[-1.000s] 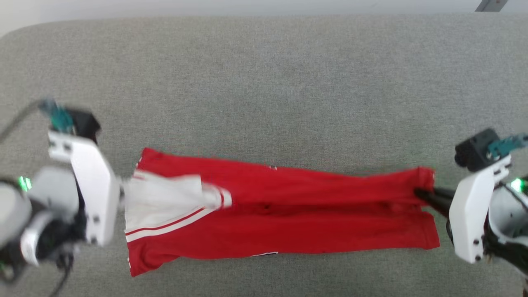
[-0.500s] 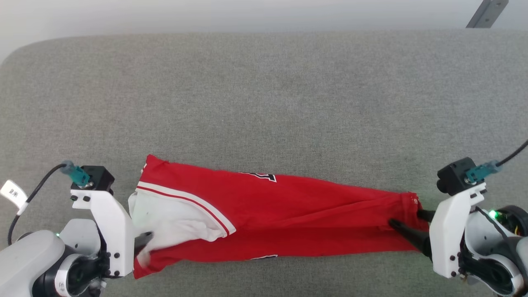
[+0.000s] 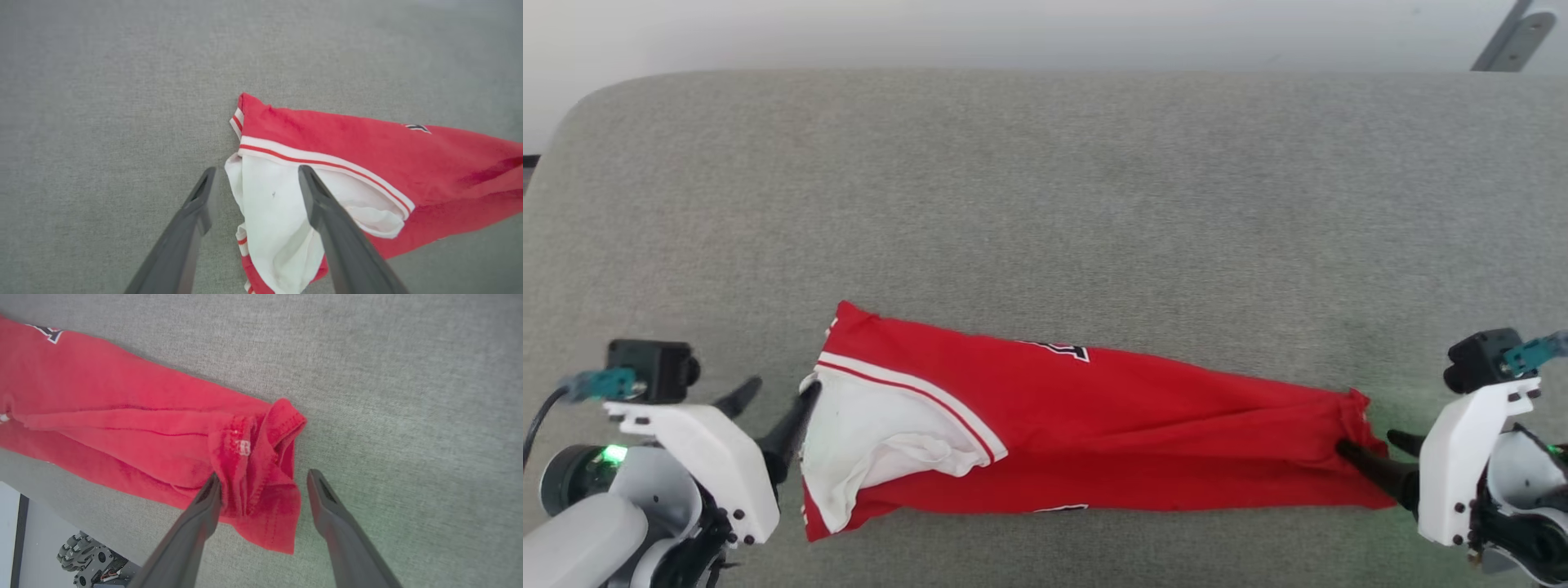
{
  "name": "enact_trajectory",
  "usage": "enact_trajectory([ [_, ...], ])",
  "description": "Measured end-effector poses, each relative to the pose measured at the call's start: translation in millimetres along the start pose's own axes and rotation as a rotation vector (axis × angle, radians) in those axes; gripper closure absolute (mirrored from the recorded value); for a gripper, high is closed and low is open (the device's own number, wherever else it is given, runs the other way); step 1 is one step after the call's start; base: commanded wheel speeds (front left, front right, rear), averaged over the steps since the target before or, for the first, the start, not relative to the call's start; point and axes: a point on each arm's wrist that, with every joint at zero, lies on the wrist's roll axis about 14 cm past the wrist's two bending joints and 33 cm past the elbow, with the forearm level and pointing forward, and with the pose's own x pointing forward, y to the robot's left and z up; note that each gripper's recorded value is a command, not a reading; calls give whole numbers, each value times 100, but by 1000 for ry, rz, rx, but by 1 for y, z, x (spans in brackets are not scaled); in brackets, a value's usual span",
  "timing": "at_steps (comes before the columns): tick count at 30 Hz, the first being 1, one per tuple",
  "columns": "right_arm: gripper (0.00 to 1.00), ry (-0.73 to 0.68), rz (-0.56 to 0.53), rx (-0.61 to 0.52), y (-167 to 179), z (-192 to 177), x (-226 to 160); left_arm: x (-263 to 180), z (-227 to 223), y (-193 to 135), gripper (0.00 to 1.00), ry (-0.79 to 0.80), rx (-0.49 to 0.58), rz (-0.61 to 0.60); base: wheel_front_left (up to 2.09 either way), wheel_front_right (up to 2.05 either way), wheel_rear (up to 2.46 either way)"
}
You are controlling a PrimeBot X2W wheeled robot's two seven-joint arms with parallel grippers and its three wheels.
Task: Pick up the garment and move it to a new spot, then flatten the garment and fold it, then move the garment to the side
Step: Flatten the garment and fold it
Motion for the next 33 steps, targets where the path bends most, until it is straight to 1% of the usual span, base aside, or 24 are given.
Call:
enact_trajectory([
  [3, 0, 22, 27, 9, 6, -2, 13, -4, 4, 7, 0, -94, -19, 24, 0, 0, 0],
  [8, 0, 67, 118, 28, 29, -6, 36, -14, 4, 19, 0, -208, -44, 64, 0, 0, 0],
  [10, 0, 97, 127, 8, 32, -9, 42, -18, 5, 25, 0, -246, -57, 88, 0, 0, 0],
  [11, 20, 110, 130, 5, 33, -10, 45, -20, 6, 28, 0, -263, -60, 99, 0, 0, 0],
  [12, 58, 114, 135, 7, 33, -10, 47, -22, 6, 31, 0, -278, -50, 111, 0, 0, 0],
  [13, 100, 114, 142, 11, 35, -9, 49, -24, 7, 34, 0, -295, -66, 126, 0, 0, 0],
  [16, 100, 113, 163, 17, 38, -5, 54, -28, 6, 42, 0, -329, -93, 168, 0, 0, 0],
  [20, 100, 93, 175, 66, 32, 1, 51, -37, 14, 47, 0, -427, -119, 202, 0, 0, 0],
  [21, 100, 81, 174, 81, 28, 4, 49, -39, 12, 48, 0, -442, -148, 206, 0, 0, 0],
  [23, 100, 50, 151, 98, 15, 14, 42, -43, 5, 48, 0, -462, -157, 212, 0, 0, 0],
  [25, 100, 21, 98, 107, -7, 22, 33, -46, 3, 49, 0, -490, -169, 218, 0, 0, 0],
  [26, 100, 21, 98, 107, -7, 22, 33, -46, 3, 49, 0, -490, -169, 218, 0, 0, 0],
  [29, 100, -14, 29, 131, -37, 29, 19, -48, -4, 47, 0, -523, -203, 216, 0, 0, 0],
  [33, 100, -54, -66, 162, -75, 35, -1, -50, -12, 49, 0, -545, -222, 225, 0, 0, 0],
])
